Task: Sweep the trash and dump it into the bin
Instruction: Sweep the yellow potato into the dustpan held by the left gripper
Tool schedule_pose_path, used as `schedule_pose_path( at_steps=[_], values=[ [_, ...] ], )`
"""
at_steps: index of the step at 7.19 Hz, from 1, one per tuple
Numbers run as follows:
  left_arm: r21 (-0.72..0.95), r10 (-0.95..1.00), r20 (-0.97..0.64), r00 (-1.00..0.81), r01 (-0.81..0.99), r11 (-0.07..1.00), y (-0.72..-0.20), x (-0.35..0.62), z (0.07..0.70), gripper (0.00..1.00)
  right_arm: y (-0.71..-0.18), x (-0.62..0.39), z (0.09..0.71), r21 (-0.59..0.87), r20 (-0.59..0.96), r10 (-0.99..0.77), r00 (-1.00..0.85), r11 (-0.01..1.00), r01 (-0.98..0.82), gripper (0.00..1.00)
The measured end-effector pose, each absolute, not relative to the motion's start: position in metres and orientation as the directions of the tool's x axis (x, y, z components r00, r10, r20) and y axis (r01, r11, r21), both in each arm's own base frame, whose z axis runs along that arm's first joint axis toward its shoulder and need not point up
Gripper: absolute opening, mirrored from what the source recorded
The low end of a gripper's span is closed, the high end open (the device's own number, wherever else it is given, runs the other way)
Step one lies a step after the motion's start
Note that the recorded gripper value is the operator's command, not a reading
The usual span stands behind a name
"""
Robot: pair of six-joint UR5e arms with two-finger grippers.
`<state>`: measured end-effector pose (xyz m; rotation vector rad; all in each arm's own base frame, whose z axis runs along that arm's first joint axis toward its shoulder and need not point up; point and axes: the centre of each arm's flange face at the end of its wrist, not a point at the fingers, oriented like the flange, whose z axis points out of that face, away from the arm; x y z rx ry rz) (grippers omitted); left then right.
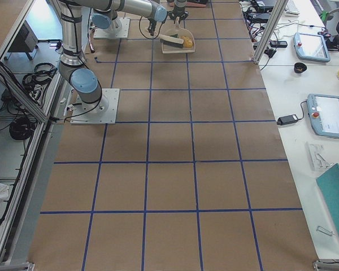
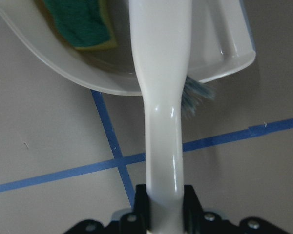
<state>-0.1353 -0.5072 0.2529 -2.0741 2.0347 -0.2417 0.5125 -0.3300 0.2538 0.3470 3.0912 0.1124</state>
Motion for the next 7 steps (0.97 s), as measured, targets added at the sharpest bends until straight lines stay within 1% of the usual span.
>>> schedule_pose_path(
  at_steps=[2, 4, 6, 7],
  values=[
    [-0.162, -1.0, -0.01, -0.013, -0.987, 0.015, -0.517, -0.126, 0.257, 0.0, -0.321, 0.485, 0.263, 0.054, 0.131, 0.145, -0.981, 0.987, 0.153, 0.02],
    [-0.074, -0.999, 0.005, -0.032, -0.997, 0.031, -0.525, -0.11, 0.256, 0.0, -0.309, 0.458, 0.286, 0.052, 0.254, 0.039, -0.966, 0.997, 0.054, 0.02],
    [-0.043, -0.999, 0.022, -0.04, -0.998, 0.039, -0.538, -0.094, 0.262, 0.0, -0.31, 0.438, 0.298, 0.09, 0.3, -0.065, -0.952, 0.995, -0.04, 0.02],
    [-0.04, -0.999, 0.034, -0.033, -0.999, 0.032, -0.55, -0.077, 0.275, 0.0, -0.322, 0.425, 0.3, 0.107, 0.303, -0.076, -0.95, 0.993, -0.045, 0.02]
  ],
)
